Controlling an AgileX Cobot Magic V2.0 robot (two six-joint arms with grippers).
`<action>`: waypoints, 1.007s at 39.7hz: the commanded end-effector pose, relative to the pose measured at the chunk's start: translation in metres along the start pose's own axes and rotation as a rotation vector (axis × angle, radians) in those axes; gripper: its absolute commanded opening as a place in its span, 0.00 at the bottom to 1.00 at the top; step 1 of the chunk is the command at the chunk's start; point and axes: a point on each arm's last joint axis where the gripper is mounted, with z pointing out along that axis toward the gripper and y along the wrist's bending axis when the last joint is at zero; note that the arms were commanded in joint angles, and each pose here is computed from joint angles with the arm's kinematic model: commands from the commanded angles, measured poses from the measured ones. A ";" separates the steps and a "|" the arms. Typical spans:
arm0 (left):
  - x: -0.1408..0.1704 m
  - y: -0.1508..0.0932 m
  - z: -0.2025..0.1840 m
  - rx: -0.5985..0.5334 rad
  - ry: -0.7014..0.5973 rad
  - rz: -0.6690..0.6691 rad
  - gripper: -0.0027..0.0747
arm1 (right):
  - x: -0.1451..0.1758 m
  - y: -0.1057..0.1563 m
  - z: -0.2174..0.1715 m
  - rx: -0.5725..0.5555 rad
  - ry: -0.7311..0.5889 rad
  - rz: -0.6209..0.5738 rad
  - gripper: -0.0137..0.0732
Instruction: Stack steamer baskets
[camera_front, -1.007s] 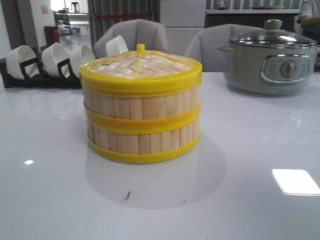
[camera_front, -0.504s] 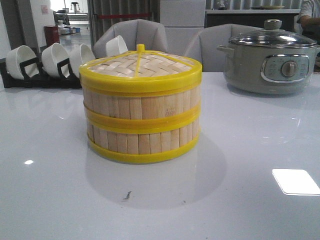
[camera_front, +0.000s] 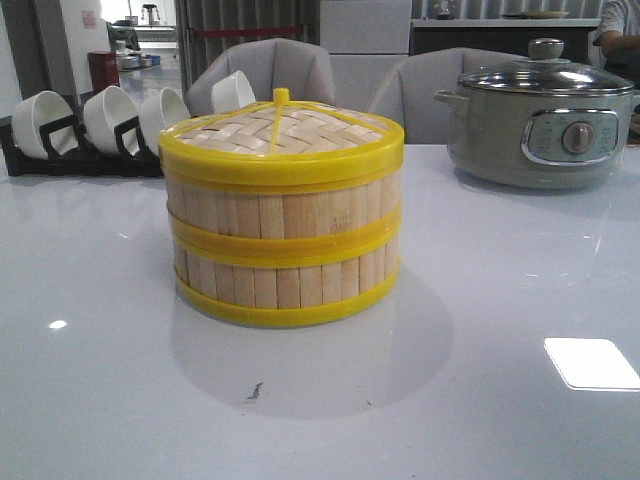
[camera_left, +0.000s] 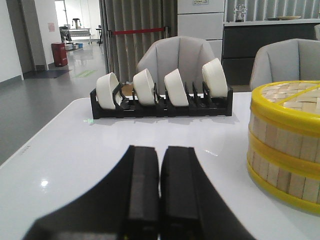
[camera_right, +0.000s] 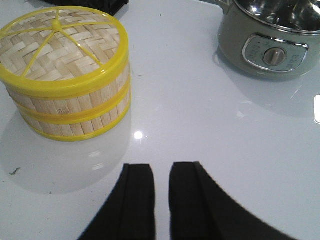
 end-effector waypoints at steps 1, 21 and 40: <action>-0.007 0.000 -0.001 0.004 -0.087 -0.005 0.14 | -0.014 -0.001 -0.007 0.012 -0.104 -0.007 0.42; -0.007 0.000 -0.001 0.004 -0.087 -0.005 0.14 | -0.014 -0.001 -0.007 0.012 -0.104 -0.007 0.42; -0.007 0.000 -0.001 0.004 -0.087 -0.005 0.14 | -0.016 -0.001 -0.008 0.013 -0.128 -0.007 0.42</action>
